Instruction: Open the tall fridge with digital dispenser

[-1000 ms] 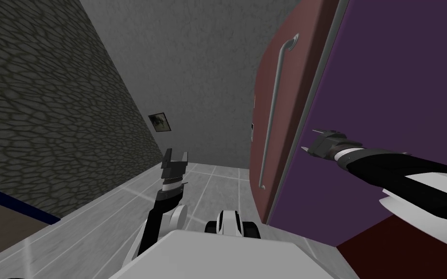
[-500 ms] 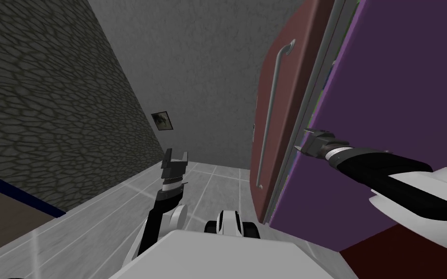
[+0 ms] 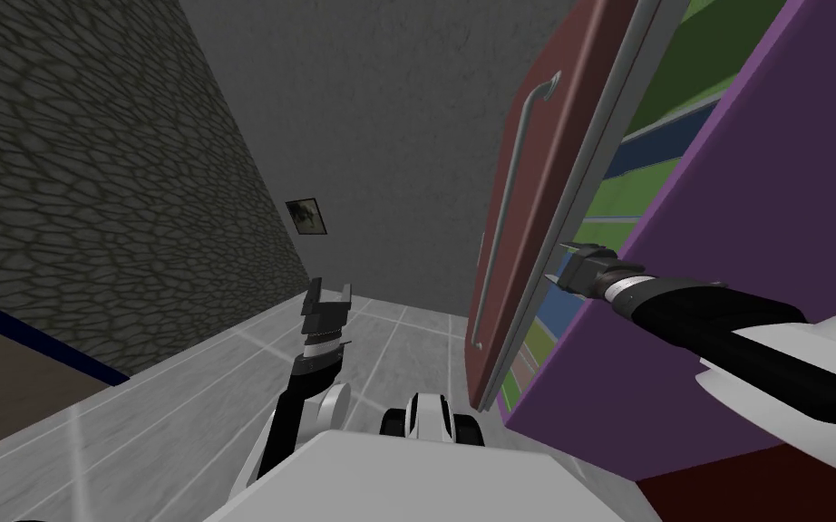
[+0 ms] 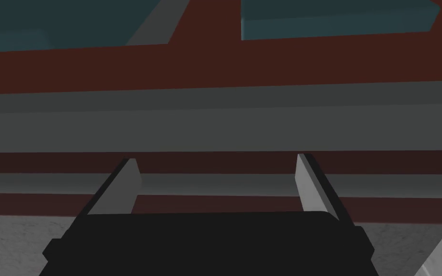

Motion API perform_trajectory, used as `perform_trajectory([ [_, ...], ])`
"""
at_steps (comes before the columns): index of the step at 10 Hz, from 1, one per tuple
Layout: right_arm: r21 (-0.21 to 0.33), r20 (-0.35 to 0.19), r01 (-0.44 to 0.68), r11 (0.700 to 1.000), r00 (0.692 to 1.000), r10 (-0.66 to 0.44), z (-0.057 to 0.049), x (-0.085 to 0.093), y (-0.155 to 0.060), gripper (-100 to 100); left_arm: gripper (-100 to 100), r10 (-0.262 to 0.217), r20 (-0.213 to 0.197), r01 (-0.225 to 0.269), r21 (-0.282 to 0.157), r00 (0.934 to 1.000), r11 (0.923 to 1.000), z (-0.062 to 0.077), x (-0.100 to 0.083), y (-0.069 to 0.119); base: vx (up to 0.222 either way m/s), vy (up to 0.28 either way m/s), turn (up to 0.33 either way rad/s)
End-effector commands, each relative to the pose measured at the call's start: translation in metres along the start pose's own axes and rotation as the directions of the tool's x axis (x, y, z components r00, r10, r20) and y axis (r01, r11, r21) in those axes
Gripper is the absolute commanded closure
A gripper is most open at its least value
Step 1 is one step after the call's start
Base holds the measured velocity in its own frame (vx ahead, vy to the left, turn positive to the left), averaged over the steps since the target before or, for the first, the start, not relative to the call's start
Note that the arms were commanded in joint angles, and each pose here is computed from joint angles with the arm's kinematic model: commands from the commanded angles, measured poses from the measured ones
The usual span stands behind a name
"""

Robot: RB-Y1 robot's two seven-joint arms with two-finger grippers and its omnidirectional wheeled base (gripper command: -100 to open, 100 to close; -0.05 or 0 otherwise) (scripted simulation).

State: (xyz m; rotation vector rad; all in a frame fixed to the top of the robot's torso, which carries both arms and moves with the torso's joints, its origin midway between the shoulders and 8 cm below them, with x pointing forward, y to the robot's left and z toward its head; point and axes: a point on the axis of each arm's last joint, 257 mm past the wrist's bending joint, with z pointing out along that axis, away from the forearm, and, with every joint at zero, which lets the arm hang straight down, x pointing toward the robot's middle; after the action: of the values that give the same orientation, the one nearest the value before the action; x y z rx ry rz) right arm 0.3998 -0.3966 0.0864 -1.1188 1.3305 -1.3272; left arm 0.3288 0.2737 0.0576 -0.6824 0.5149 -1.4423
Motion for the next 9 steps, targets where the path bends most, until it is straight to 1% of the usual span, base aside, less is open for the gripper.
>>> perform_trajectory([
  [1, -0.008, -0.031, 0.001, 1.0, 1.0, -0.001, 0.003, 0.012, 0.002, 100, 0, 0.0, 0.0, 0.0, 0.0, 1.0, 1.0, 0.0, 0.0, 0.0, 0.038, 0.153, -0.049],
  [2, -0.006, -0.063, 0.004, 1.0, 0.998, -0.004, 0.006, 0.024, 0.001, 100, 0, 0.0, 0.0, 0.0, 0.0, 1.0, 1.0, 0.0, 0.0, 0.0, 0.093, 0.239, -0.075],
  [3, -0.006, -0.063, 0.004, 1.0, 0.998, -0.004, 0.006, 0.024, 0.001, 100, 0, 0.0, 0.0, 0.0, 0.0, 1.0, 1.0, 0.0, 0.0, 0.0, 0.09, 0.24, -0.028],
  [4, -0.004, -0.096, 0.007, 1.0, 0.995, -0.008, 0.008, 0.036, -0.001, 100, 0, 0.0, 0.0, 0.0, 0.0, 1.0, 1.0, 0.0, 0.0, 0.0, 0.135, 0.29, -0.006],
  [5, -0.004, -0.096, 0.007, 1.0, 0.995, -0.008, 0.008, 0.036, -0.001, 100, 0, 0.0, 0.0, 0.0, 0.0, 1.0, 1.0, 0.0, 0.0, 0.0, 0.098, 0.236, -0.013],
  [7, 0.0, -0.16, 0.013, 1.0, 0.987, -0.013, 0.012, 0.06, -0.004, 100, 0, 0.0, 0.0, 0.0, 0.0, 1.0, 1.0, 0.0, 0.0, 0.0, 0.103, 0.268, -0.002],
  [8, 0.0, -0.16, 0.013, 1.0, 0.987, -0.013, 0.012, 0.06, -0.004, 100, 0, 0.0, 0.0, 0.0, 0.0, 1.0, 1.0, 0.0, 0.0, 0.0, 0.129, 0.243, -0.03],
  [9, 0.001, -0.192, 0.016, 1.0, 0.981, -0.015, 0.013, 0.072, -0.006, 100, 0, 0.0, 0.0, 0.0, 0.0, 1.0, 1.0, 0.0, 0.0, 0.0, 0.126, 0.223, -0.014],
])
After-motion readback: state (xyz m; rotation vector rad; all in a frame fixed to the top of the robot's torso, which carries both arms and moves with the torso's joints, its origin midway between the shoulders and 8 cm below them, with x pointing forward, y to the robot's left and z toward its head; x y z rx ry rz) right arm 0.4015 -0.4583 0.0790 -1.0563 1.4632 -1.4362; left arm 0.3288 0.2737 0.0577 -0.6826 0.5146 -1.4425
